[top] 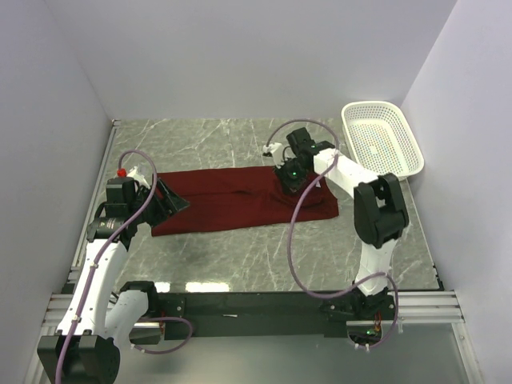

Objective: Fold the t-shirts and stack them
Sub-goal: Fold the tshirt

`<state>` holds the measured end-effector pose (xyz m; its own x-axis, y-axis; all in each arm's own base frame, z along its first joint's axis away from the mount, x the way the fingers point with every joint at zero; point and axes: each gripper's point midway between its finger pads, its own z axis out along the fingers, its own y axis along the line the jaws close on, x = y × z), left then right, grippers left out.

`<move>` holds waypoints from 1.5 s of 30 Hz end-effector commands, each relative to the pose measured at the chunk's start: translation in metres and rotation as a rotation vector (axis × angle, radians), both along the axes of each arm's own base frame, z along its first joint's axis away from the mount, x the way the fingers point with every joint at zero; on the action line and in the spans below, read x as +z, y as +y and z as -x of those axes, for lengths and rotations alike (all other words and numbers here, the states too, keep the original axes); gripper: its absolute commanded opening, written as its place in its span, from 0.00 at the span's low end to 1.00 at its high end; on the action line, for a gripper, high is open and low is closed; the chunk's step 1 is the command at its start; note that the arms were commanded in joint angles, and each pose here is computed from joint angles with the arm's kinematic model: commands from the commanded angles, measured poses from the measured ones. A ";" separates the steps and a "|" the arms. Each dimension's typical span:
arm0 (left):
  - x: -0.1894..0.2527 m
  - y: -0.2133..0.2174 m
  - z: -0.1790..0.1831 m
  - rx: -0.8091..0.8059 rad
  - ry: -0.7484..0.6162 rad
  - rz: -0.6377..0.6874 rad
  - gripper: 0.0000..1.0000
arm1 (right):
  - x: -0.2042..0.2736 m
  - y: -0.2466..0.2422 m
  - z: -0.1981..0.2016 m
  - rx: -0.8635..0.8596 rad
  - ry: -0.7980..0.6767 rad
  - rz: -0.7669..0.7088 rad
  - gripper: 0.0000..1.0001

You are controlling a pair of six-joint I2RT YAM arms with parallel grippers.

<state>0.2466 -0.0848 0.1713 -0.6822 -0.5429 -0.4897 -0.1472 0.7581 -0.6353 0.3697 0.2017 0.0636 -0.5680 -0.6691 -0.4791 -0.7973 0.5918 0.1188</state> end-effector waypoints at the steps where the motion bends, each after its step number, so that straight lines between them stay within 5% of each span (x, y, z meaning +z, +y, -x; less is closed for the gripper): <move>1: 0.010 -0.002 -0.002 -0.014 -0.042 0.000 0.72 | 0.044 0.014 0.004 0.036 -0.164 -0.008 0.00; 8: 0.010 -0.002 -0.002 -0.017 -0.044 0.000 0.72 | 0.025 0.025 0.053 0.130 -0.094 0.044 0.10; 14: 0.012 -0.003 -0.002 -0.019 -0.047 0.000 0.72 | 0.040 0.023 0.067 0.163 -0.095 0.009 0.34; 23: 0.012 -0.002 -0.003 -0.018 -0.046 -0.002 0.72 | 0.089 0.012 0.044 0.080 -0.142 -0.109 0.40; 28: 0.013 -0.003 -0.004 -0.021 -0.048 0.007 0.72 | 0.054 -0.008 0.021 0.028 -0.035 -0.081 0.45; 34: 0.012 -0.002 -0.001 -0.018 -0.044 -0.006 0.72 | 0.026 -0.010 0.016 0.174 -0.004 -0.052 0.47; 45: 0.011 -0.002 -0.002 -0.013 -0.041 0.000 0.72 | 0.035 -0.013 0.007 0.541 -0.256 -0.133 0.52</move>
<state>0.2451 -0.0848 0.1711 -0.6838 -0.5431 -0.4872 -0.1492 0.7578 -0.6353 0.3528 0.1860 0.0750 -0.2219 -0.7899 -0.5717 -0.9719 0.2261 0.0649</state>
